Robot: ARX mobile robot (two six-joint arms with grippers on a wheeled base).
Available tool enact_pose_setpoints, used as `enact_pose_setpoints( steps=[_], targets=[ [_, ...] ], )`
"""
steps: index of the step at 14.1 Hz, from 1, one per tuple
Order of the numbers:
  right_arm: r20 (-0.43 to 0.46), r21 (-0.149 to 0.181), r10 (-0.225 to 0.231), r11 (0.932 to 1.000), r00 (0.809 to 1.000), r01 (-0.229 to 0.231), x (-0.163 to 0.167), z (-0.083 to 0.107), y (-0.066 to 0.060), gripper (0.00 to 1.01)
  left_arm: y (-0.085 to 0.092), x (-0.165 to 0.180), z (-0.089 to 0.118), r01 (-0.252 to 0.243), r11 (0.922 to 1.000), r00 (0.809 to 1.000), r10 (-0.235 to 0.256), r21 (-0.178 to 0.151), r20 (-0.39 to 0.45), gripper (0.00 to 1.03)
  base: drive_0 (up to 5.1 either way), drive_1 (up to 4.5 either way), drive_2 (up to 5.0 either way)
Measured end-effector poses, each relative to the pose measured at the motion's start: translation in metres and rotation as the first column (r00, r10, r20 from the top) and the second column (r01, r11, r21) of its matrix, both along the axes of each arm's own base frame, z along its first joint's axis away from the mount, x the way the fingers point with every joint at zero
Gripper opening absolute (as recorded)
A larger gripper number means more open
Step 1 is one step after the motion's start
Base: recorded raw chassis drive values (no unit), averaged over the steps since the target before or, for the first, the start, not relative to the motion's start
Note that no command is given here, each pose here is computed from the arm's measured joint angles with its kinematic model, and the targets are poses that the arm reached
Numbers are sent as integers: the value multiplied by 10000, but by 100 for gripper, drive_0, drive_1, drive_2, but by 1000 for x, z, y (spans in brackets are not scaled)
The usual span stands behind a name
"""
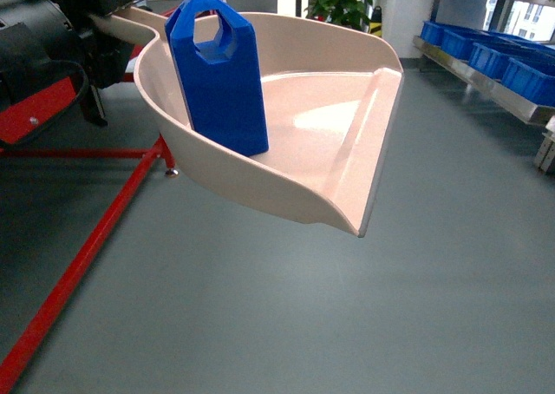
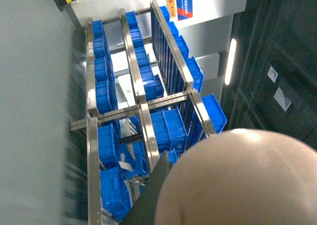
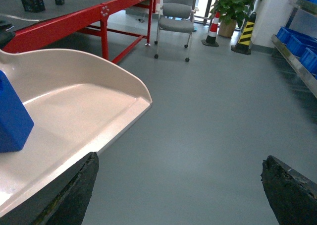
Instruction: Place part in tray to right shelf
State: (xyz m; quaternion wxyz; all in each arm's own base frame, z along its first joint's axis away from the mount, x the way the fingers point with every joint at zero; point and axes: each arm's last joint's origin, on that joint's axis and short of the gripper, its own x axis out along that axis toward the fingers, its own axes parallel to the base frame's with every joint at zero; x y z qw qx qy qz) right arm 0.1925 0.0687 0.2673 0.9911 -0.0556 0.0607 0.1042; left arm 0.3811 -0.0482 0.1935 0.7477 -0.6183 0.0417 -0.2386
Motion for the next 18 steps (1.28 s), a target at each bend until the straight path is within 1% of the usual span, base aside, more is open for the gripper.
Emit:
enact_pose_setpoints(
  steps=[4, 8, 9, 11, 12, 13, 14, 16, 17, 18],
  targets=[
    [-107, -41, -4, 10000, 9999, 4, 0, -1, 0, 98, 0, 0, 0, 11, 10000, 10000, -11, 5, -26, 12, -13, 403, -428],
    [-4, -1, -4, 10000, 10000, 4, 0, 0, 0, 98, 0, 0, 0, 31, 10000, 10000, -31, -3, 28, 12, 8, 423, -407],
    [-114, -43, 4, 10000, 9999, -4, 0, -1, 0, 98, 0, 0, -1, 29, 10000, 10000, -29, 16, -55, 12, 17, 432, -398],
    [-54, -18, 19, 10000, 10000, -19, 0, -1, 0, 98, 0, 0, -1, 15, 10000, 10000, -15, 12, -95, 12, 17, 432, -398],
    [-24, -13, -30, 10000, 10000, 30, 0, -1, 0, 98, 0, 0, 1, 17, 10000, 10000, -17, -12, 62, 12, 17, 432, -398],
    [-50, -19, 8, 10000, 10000, -8, 0, -1, 0, 98, 0, 0, -1, 23, 10000, 10000, -23, 6, -70, 12, 17, 432, -398],
    [-50, -19, 4, 10000, 10000, -4, 0, -1, 0, 98, 0, 0, 0, 16, 10000, 10000, -16, -3, 14, 12, -15, 403, -433],
    [-97, -36, 7, 10000, 10000, -8, 0, -1, 0, 98, 0, 0, -1, 14, 10000, 10000, -14, 14, -89, 12, -18, 401, -436],
    [-21, -9, -11, 10000, 10000, 11, 0, 0, 0, 98, 0, 0, 1, 24, 10000, 10000, -24, -10, 62, 12, -20, 400, -440],
    [-61, -21, 19, 10000, 10000, -19, 0, -1, 0, 98, 0, 0, 0, 26, 10000, 10000, -26, 10, -49, 12, -20, 400, -440]
  ],
)
